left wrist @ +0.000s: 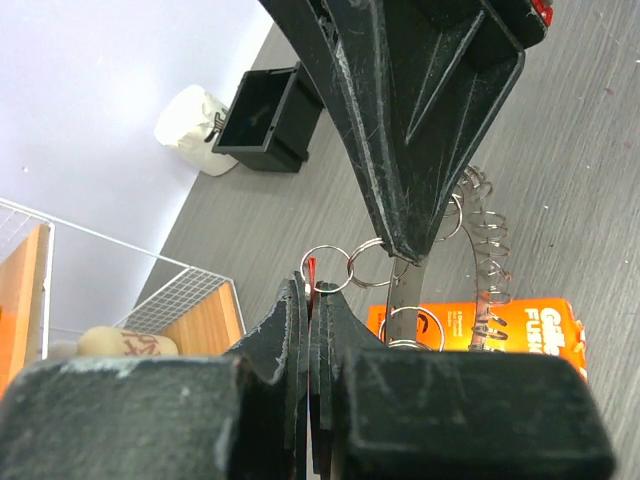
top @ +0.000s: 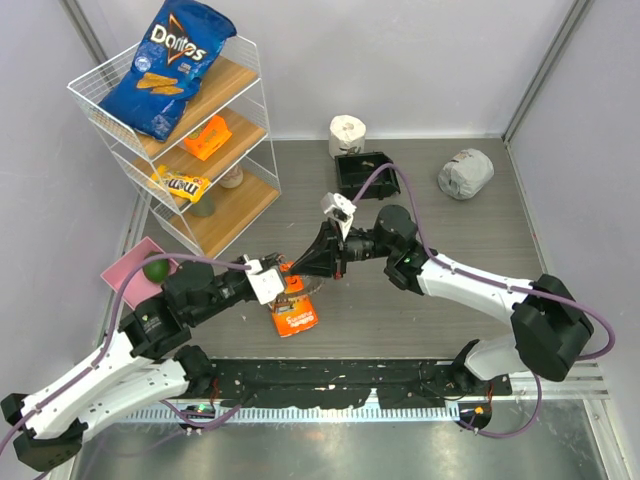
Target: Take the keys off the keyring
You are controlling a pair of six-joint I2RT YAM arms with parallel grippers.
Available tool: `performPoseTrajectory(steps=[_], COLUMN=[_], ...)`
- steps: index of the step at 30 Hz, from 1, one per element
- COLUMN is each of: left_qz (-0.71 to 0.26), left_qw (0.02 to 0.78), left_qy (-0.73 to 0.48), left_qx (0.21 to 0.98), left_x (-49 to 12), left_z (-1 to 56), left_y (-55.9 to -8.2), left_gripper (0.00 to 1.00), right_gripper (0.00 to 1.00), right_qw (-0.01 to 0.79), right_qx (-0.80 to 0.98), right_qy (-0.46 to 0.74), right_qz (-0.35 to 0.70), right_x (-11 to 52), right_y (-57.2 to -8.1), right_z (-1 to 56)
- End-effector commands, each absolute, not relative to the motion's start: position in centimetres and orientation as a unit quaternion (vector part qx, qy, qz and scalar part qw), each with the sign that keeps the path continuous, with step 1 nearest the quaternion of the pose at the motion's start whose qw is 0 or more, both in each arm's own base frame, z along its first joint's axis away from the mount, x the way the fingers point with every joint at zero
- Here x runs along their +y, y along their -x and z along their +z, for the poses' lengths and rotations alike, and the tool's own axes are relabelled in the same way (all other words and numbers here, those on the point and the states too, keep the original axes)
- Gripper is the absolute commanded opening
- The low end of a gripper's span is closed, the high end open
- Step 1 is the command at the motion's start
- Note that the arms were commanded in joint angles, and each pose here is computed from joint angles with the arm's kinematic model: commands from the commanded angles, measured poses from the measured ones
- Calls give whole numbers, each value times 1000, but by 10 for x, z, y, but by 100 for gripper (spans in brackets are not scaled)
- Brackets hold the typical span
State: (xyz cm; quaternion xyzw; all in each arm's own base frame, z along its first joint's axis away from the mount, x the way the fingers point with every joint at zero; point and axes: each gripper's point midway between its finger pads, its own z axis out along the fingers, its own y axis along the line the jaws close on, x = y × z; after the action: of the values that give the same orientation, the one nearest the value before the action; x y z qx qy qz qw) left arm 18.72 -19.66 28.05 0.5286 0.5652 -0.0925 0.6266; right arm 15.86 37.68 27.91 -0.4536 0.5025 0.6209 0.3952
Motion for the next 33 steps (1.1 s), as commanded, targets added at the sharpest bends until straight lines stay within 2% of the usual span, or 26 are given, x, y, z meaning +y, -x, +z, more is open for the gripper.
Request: performPoseTrajectory(steps=[1, 13, 17, 27, 28, 29, 30, 31, 33], left_qz=[-45, -101, -90, -81, -83, -87, -91, -98, -116], left_qw=[733, 707, 705, 690, 696, 700, 703, 703, 694], left_qy=[-457, -529, -540, -496, -492, -490, -490, -494, -514], left_qx=[502, 458, 450, 520, 517, 512, 508, 502, 491], left_x=[-183, -212, -212, -191, -189, -188, -188, -189, -195], left_z=[349, 334, 329, 317, 320, 323, 325, 326, 325], left_y=[-203, -180, -176, -183, -182, -179, -177, -174, -166], left_gripper=[0, 0, 0, 0, 0, 0, 0, 0, 0], right_gripper=[5, 5, 5, 6, 9, 19, 26, 39, 46], right_qw=[337, 331, 334, 377, 379, 382, 383, 384, 384], right_qx=[505, 532, 529, 504, 504, 501, 500, 501, 501], right_qy=[473, 469, 472, 492, 492, 495, 496, 496, 496], right_qz=[638, 622, 621, 602, 600, 599, 597, 597, 597], right_x=[376, 383, 382, 373, 372, 372, 371, 371, 371], right_y=[-140, -148, -148, -145, -145, -144, -145, -145, -145], right_z=[274, 264, 264, 268, 268, 268, 268, 267, 267])
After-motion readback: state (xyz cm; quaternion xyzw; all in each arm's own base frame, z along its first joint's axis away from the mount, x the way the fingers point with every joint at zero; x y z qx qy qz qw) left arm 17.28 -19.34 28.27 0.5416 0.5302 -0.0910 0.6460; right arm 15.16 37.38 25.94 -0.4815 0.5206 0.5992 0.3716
